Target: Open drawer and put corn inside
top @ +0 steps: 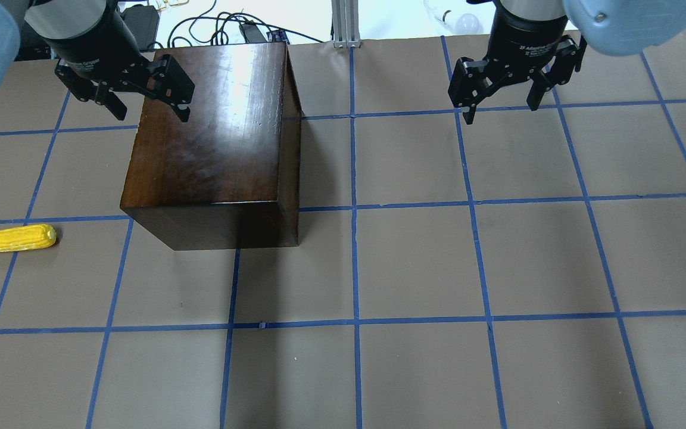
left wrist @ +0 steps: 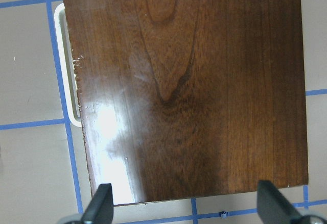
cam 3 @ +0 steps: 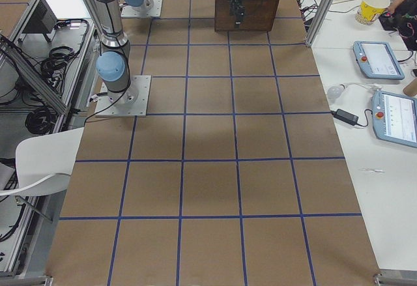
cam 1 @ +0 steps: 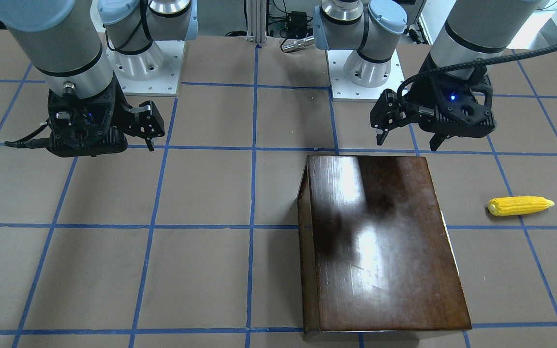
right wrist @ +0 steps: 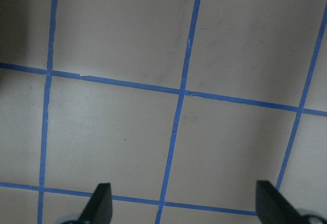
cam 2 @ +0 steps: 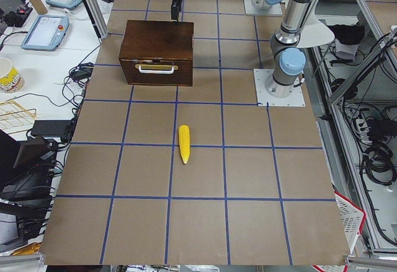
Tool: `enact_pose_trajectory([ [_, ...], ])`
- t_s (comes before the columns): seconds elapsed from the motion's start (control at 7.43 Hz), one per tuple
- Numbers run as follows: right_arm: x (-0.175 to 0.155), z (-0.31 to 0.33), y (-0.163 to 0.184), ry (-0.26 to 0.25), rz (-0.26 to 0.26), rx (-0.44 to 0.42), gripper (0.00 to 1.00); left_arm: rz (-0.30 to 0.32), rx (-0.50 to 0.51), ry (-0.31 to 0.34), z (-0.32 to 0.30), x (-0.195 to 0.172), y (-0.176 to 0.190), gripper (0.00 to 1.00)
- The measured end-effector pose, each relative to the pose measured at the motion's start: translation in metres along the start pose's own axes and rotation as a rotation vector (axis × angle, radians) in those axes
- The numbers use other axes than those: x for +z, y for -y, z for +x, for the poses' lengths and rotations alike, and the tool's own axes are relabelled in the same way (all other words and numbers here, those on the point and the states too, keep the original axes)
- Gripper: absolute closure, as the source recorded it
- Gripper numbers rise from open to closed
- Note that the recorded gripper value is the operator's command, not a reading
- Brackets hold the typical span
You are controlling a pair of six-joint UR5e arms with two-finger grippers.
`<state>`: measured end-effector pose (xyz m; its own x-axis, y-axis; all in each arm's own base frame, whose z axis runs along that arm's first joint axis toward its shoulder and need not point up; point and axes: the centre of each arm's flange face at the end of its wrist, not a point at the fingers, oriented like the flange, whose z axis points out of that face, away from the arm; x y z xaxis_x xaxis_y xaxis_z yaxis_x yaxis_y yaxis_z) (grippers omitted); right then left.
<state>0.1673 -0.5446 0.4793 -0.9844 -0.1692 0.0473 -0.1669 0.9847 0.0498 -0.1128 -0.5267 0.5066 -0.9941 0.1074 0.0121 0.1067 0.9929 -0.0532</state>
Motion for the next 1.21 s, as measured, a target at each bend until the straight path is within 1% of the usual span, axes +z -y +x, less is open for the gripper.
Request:
enact_pose_trajectory([
  [0.4,0.000,0.000,0.000,0.000,0.001,0.001,0.00,-0.010,-0.002,0.000,0.001,0.006,-0.011,0.00],
  [0.81,0.000,0.000,0.000,0.000,0.001,0.000,0.00,-0.020,-0.012,0.009,-0.006,-0.002,0.000,0.02],
  [0.94,0.000,0.000,0.000,0.000,0.001,0.000,0.00,-0.025,-0.012,0.008,-0.007,-0.005,0.005,0.00],
  [1.21,0.000,0.000,0.000,0.000,0.001,0.000,0.00,-0.030,-0.017,0.004,-0.006,-0.006,0.008,0.00],
])
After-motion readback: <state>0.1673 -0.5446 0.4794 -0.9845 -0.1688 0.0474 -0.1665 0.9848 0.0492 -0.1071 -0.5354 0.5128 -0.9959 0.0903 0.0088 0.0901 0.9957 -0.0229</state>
